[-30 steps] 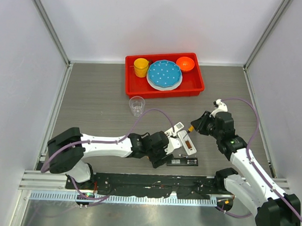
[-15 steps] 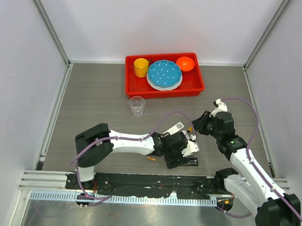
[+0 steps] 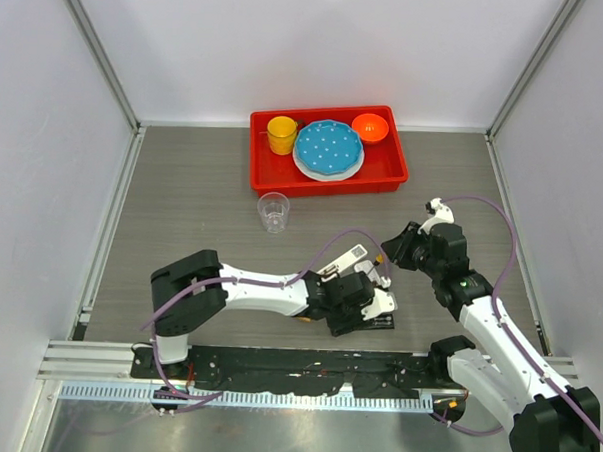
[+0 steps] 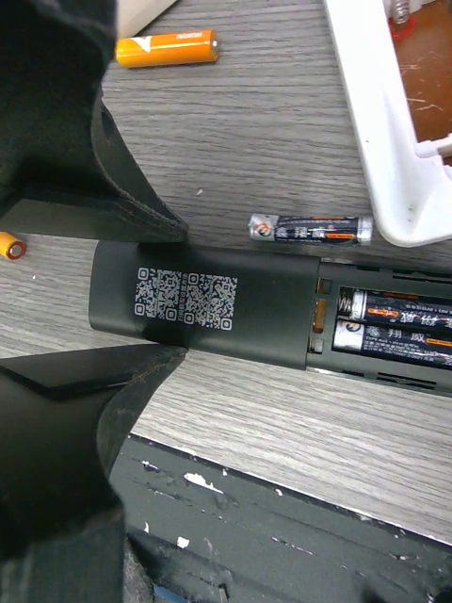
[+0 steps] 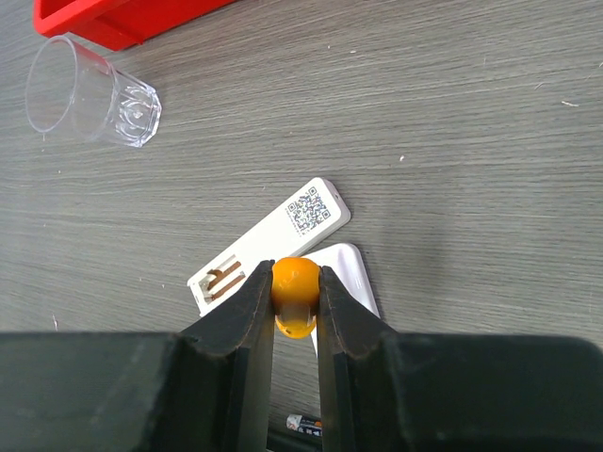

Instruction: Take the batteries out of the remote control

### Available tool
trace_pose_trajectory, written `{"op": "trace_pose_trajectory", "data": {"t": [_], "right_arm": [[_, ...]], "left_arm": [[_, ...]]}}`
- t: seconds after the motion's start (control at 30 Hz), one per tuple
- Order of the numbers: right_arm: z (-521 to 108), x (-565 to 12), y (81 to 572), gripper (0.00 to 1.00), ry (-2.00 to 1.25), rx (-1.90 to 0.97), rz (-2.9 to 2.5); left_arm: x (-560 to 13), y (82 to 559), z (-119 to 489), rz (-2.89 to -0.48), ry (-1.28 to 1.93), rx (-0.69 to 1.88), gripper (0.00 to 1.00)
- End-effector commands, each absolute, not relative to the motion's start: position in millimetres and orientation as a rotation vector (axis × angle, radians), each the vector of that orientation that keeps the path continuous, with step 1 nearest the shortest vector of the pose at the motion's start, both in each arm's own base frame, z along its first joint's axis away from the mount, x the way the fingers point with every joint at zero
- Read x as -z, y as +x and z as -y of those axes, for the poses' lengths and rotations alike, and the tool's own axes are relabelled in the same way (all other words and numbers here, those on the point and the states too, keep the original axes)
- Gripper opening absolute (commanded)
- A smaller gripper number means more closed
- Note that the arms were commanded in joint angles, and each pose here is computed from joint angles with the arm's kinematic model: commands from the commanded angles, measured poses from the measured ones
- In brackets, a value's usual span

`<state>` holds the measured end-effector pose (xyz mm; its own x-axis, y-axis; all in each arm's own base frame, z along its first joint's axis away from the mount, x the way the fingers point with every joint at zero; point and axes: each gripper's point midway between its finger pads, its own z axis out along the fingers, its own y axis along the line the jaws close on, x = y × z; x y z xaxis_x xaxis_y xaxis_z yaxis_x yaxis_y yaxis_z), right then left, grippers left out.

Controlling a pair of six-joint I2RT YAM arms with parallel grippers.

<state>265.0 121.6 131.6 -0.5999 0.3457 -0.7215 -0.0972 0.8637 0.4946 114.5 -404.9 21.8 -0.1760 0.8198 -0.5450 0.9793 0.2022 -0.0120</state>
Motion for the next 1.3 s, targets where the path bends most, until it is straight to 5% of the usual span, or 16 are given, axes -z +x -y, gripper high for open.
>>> {"op": "trace_pose_trajectory", "data": {"t": [0.0, 0.47, 0.8, 1.27], "right_arm": [[-121.0, -141.0, 272.3, 0.01, 0.163, -0.619, -2.084], [-123.8, -140.5, 271.3, 0.01, 0.162, -0.642, -2.081], [-124.5, -141.4, 265.0, 0.01, 0.158, -0.654, -2.088], [-119.3, -141.2, 266.2, 0.01, 0.166, -0.62, -2.087]], "left_arm": [[-18.5, 117.3, 372.9, -2.111, 1.647, 0.385, 0.29], [-14.0, 124.8, 332.8, -2.217, 1.542, 0.264, 0.27], [-33.1, 136.3, 366.8, -2.133, 1.531, 0.374, 0.67], [-12.2, 122.0, 408.2, -2.109, 1.706, 0.605, 0.6]]}}
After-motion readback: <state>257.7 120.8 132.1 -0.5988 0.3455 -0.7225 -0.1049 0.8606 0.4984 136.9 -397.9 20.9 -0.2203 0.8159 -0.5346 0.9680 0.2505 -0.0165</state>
